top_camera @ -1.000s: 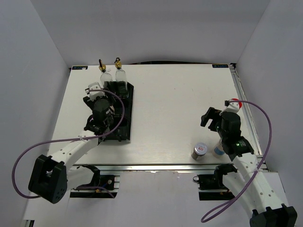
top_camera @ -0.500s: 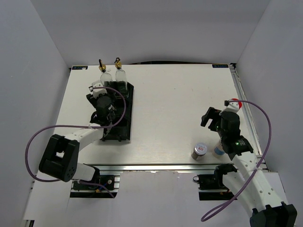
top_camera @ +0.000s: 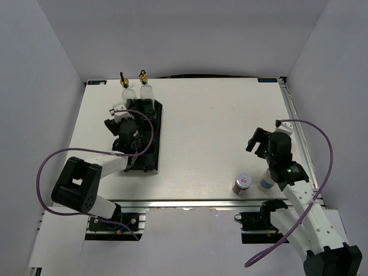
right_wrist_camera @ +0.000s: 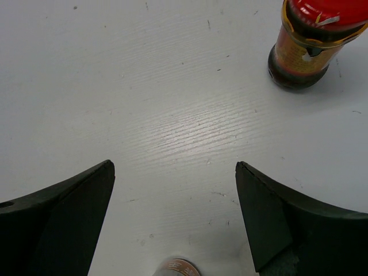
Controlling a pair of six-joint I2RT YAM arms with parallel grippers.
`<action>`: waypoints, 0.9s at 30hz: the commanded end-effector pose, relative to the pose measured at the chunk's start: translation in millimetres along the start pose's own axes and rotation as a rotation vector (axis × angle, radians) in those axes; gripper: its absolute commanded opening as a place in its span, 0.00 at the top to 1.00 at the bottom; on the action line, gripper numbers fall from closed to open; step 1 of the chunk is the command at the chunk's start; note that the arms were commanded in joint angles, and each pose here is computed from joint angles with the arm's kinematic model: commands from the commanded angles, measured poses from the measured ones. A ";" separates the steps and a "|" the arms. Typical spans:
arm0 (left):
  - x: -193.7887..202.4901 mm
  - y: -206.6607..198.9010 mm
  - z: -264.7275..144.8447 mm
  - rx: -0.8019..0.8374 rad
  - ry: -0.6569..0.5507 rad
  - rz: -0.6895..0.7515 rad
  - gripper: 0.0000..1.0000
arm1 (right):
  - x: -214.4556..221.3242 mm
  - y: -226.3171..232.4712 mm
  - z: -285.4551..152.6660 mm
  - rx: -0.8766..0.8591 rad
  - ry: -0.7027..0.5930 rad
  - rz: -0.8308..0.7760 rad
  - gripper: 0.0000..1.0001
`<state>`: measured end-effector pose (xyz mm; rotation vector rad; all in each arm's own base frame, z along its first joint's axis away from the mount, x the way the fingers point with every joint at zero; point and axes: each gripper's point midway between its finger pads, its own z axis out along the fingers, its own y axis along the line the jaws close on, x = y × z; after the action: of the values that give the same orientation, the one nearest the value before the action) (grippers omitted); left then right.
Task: Organize the condiment bottles
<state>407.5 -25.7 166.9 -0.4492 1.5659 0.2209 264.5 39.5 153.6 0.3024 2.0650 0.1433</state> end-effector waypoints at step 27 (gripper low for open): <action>-94.7 31.4 -59.5 -0.017 0.093 -0.125 0.02 | -107.7 -100.7 66.8 0.388 0.097 0.089 0.11</action>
<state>354.9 -18.8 257.1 -0.5451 1.6308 0.0974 341.0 -84.5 175.1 0.6766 2.1953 -0.2392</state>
